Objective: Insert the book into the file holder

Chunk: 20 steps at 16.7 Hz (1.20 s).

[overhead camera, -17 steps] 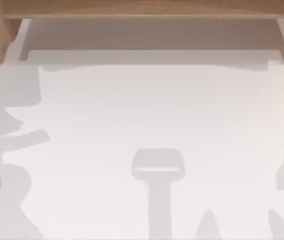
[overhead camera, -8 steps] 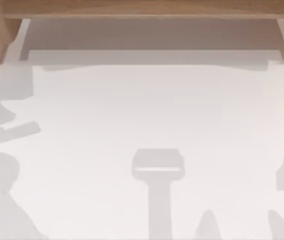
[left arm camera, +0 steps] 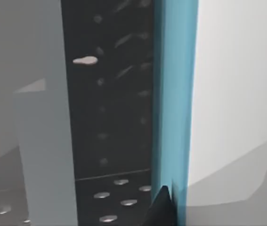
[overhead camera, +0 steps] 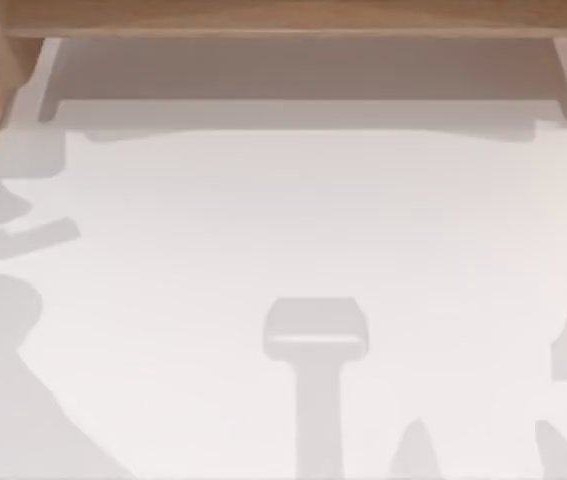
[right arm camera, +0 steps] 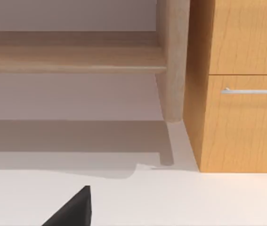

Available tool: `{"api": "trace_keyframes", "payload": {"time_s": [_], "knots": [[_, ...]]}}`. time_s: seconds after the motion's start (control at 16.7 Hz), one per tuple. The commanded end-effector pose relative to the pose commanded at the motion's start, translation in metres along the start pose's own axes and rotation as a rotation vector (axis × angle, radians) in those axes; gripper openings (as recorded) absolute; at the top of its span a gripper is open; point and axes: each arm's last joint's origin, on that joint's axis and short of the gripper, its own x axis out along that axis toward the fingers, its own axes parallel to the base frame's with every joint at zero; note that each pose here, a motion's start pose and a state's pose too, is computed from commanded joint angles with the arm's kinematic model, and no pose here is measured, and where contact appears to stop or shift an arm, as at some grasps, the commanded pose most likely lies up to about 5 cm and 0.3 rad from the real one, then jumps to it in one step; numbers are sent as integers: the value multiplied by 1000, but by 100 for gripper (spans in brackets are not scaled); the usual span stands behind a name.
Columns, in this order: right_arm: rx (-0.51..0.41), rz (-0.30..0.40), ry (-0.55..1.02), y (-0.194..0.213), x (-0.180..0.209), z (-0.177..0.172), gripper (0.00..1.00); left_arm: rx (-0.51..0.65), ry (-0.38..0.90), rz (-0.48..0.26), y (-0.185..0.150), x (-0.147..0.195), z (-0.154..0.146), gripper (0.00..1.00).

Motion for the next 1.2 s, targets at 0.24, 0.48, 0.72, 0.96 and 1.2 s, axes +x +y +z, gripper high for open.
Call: {"api": "trace_keyframes", "payload": {"time_s": [0.24,0.48,0.72,0.96,1.2], "knots": [[0,0,0,0,0,0,100,-1,0,-1,0,1,0,0],[0,0,0,0,0,0,100,-1,0,-1,0,1,0,30],[0,0,0,0,0,0,100,-1,0,-1,0,1,0,60],[0,0,0,0,0,0,100,-1,0,-1,0,1,0,90],[0,0,0,0,0,0,100,-1,0,-1,0,1,0,100]]}}
